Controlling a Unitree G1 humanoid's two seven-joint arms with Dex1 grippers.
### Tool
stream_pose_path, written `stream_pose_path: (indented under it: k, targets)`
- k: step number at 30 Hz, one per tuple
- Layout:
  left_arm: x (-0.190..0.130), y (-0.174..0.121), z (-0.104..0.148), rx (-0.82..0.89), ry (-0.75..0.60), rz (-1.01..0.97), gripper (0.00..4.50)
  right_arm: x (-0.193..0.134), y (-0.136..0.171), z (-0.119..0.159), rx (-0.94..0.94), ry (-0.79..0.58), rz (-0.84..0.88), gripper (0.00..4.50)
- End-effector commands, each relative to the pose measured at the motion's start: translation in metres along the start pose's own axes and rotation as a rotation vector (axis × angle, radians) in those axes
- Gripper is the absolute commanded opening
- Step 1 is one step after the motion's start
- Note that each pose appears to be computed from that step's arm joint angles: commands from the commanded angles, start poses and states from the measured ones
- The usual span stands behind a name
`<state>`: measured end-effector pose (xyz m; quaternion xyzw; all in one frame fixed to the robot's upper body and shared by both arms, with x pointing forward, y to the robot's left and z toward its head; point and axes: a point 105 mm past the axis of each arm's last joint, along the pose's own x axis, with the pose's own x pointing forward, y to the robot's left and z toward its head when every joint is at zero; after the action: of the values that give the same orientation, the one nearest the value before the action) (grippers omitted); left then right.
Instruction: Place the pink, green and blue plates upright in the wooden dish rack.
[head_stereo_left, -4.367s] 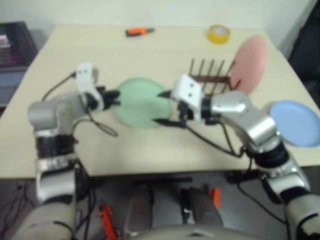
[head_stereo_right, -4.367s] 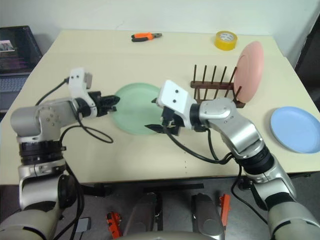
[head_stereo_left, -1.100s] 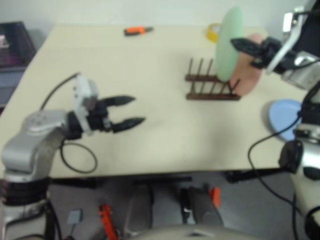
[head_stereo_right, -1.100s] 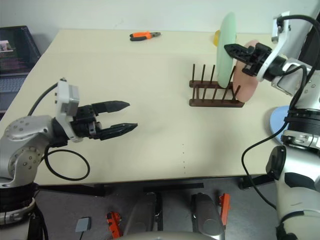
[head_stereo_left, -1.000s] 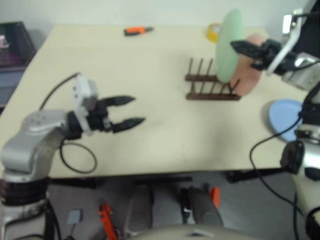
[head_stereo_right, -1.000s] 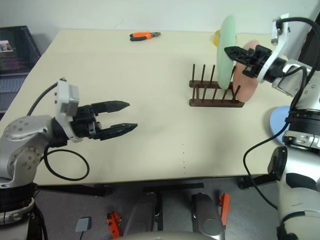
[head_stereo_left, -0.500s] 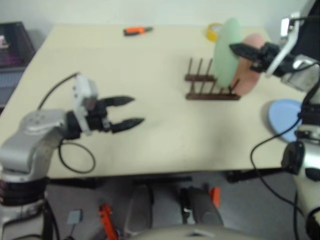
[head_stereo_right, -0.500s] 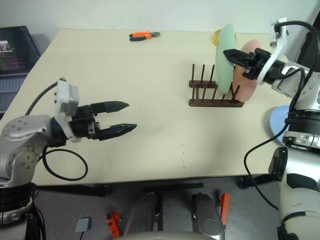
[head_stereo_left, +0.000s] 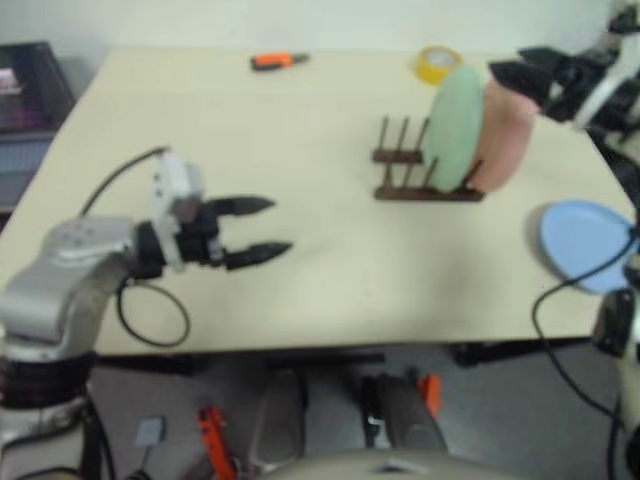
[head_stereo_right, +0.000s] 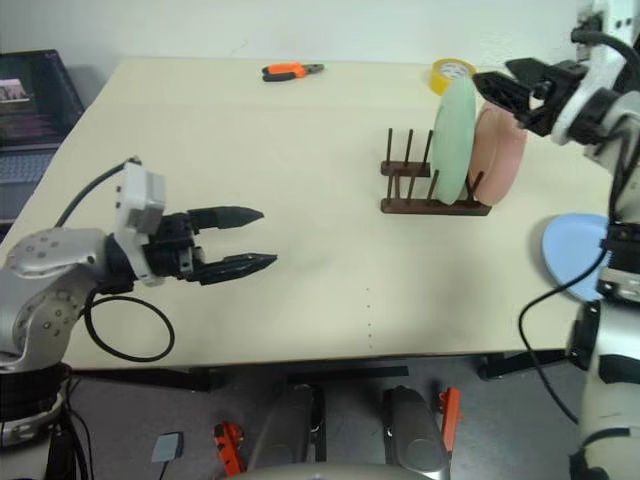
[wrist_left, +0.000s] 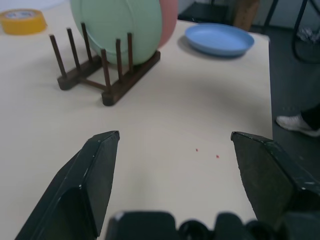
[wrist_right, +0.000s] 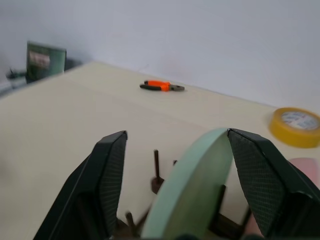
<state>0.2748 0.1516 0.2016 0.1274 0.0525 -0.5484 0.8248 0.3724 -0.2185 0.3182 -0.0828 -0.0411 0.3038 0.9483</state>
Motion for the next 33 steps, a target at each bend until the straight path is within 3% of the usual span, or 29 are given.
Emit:
stream_pose_path:
  k: [1,3,8,16,25,28,33]
  targets:
    - [0.022,-0.01,0.004,0.099,0.025,-0.055,3.94,-0.049,0.018,-0.016,-0.249,0.246,0.057,3.45]
    - [0.045,-0.012,0.002,0.126,0.026,-0.061,3.94,-0.076,0.02,-0.05,-0.278,0.456,0.043,3.45]
    - [0.096,-0.018,0.002,0.154,-0.005,-0.087,3.94,-0.121,0.005,-0.105,-0.237,0.71,-0.128,3.45]
    - [0.141,-0.03,0.021,0.188,-0.092,-0.165,3.94,-0.152,-0.009,-0.163,-0.175,0.832,-0.345,3.45]
    - [0.151,-0.032,0.027,0.193,-0.12,-0.17,3.94,-0.156,-0.02,-0.212,-0.138,0.877,-0.454,3.45]
    - [0.149,-0.031,0.026,0.193,-0.121,-0.159,3.94,-0.158,-0.025,-0.223,-0.158,0.89,-0.486,2.87]
    - [0.147,-0.027,0.026,0.192,-0.118,-0.144,3.94,-0.154,-0.024,-0.221,-0.157,0.865,-0.472,1.17]
